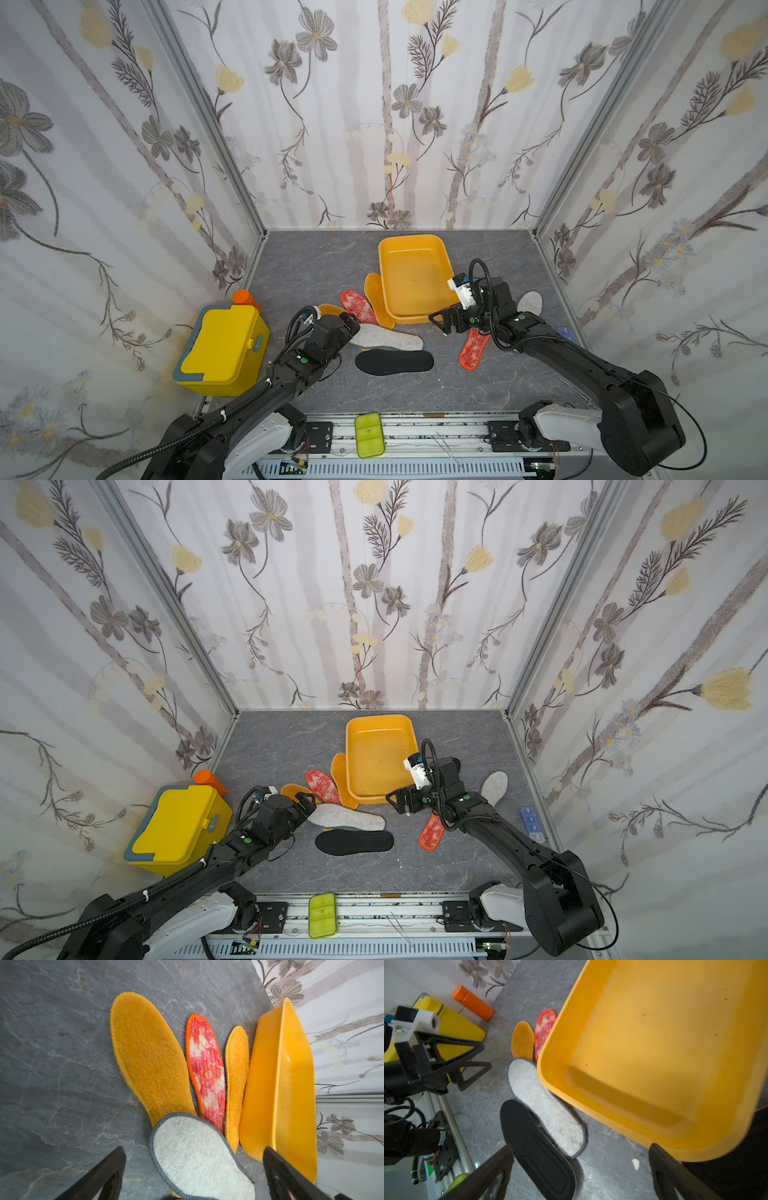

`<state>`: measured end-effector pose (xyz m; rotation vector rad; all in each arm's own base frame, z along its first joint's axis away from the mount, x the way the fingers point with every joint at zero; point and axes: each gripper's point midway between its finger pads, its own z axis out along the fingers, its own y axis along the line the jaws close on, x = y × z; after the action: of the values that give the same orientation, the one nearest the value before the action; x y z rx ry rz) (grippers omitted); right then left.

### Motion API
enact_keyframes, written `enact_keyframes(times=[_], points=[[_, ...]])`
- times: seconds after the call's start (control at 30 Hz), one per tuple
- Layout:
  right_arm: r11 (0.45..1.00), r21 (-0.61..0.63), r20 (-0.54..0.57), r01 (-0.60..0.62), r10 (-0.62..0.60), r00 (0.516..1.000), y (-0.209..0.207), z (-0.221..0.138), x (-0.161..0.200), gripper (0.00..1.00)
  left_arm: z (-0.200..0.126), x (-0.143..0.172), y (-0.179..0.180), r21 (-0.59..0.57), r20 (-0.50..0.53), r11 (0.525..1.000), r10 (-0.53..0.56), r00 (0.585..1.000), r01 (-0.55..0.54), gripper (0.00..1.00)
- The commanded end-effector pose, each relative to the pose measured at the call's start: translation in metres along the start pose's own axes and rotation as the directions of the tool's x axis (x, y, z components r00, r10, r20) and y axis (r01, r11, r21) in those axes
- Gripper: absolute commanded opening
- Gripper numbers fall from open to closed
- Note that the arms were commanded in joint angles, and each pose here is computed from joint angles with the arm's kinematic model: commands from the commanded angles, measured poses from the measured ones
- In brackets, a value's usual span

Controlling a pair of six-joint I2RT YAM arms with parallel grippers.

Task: Put the insoles into the storage box
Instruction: Pick up the insole from the center of the board.

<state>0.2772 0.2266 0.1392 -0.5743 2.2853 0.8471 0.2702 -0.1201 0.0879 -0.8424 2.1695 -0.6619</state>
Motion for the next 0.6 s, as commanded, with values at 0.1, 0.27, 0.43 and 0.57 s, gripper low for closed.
enact_keyframes(times=[0.1,0.27,0.43,0.57], points=[[0.996,-0.054,-0.127,0.075,-0.081,0.989,0.029,0.027,0.036,1.00,0.000,-0.001,-0.009,0.046,-0.001,0.998,-0.035,0.999,0.035,1.00],[0.978,-0.076,-0.217,0.196,-0.208,0.954,0.044,0.047,0.066,1.00,-0.001,0.000,-0.009,0.045,-0.008,0.999,-0.027,1.000,0.027,1.00],[0.943,-0.075,-0.257,0.325,-0.333,0.907,0.052,0.060,0.079,1.00,-0.005,-0.004,-0.010,0.050,-0.002,0.999,-0.020,1.000,0.020,1.00],[0.902,-0.102,-0.252,0.420,-0.432,0.866,0.066,0.067,0.086,0.99,-0.013,-0.018,-0.007,0.052,0.026,0.998,-0.032,0.999,0.030,1.00]])
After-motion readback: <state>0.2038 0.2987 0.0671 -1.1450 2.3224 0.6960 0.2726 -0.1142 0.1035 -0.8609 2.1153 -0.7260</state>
